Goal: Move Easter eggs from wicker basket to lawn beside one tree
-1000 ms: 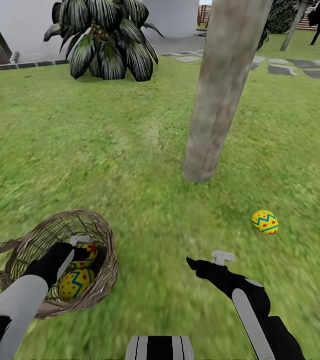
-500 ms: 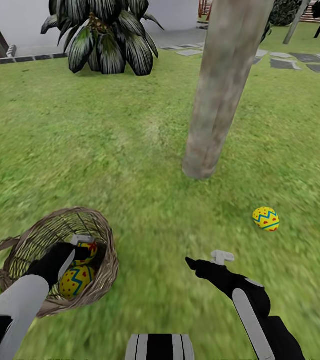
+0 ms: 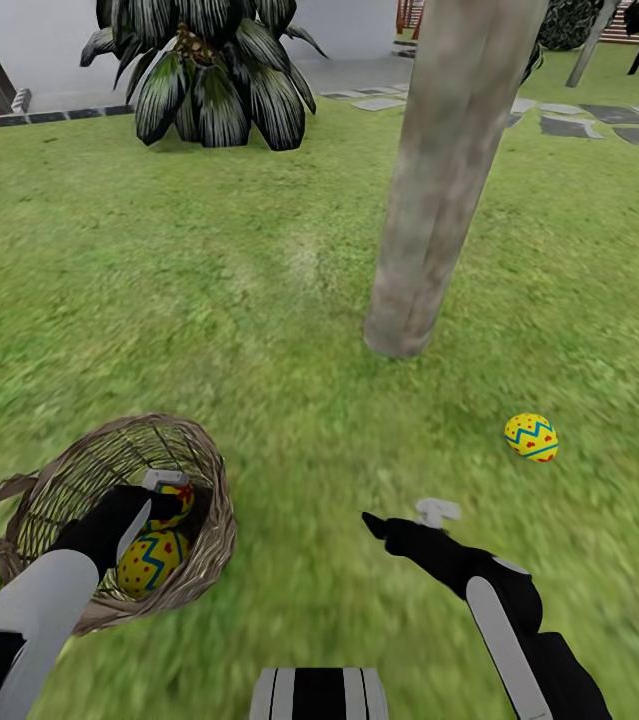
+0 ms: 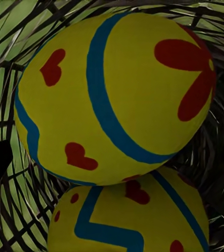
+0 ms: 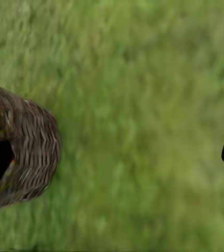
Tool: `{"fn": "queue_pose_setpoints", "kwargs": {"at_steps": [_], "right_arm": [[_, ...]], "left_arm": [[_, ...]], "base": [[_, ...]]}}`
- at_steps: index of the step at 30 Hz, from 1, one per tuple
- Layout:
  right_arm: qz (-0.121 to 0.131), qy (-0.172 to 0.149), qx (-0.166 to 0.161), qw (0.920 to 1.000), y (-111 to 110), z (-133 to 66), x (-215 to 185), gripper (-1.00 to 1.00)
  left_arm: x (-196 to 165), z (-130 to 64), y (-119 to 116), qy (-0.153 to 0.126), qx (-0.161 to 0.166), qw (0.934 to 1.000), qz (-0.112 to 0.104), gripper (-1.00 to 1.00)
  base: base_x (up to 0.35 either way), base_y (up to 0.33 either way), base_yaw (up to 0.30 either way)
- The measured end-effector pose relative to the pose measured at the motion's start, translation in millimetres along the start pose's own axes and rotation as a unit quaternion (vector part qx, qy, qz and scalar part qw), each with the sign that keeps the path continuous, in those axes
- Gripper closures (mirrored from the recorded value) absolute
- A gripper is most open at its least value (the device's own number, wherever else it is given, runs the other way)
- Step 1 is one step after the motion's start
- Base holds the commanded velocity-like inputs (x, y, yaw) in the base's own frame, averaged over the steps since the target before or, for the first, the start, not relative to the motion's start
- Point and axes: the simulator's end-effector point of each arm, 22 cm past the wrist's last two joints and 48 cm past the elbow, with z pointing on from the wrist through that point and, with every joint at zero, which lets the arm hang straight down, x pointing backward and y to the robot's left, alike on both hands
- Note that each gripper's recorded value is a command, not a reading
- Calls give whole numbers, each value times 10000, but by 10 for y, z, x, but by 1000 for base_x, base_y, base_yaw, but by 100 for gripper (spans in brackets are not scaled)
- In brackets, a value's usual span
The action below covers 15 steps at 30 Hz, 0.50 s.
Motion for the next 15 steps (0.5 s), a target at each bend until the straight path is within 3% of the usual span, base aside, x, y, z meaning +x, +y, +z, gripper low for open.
{"fn": "queue_pose_setpoints", "kwargs": {"at_steps": [4,12,15], "right_arm": [[47,-50,-617,9981,207,-44,-46,-100],[123,-133,-1194,9927,378,-126,-112,-100],[143,-180,-1675,9856,547,-204,-144,-100]], "left_arm": [[-2,0,-1,-3,-2,10000,1,-100],[-7,-2,0,-9,-4,10000,1,-100],[-18,-2,-1,-33,-3,10000,1,-100]], "base": [[0,0,0],[0,0,0],[0,0,0]]}}
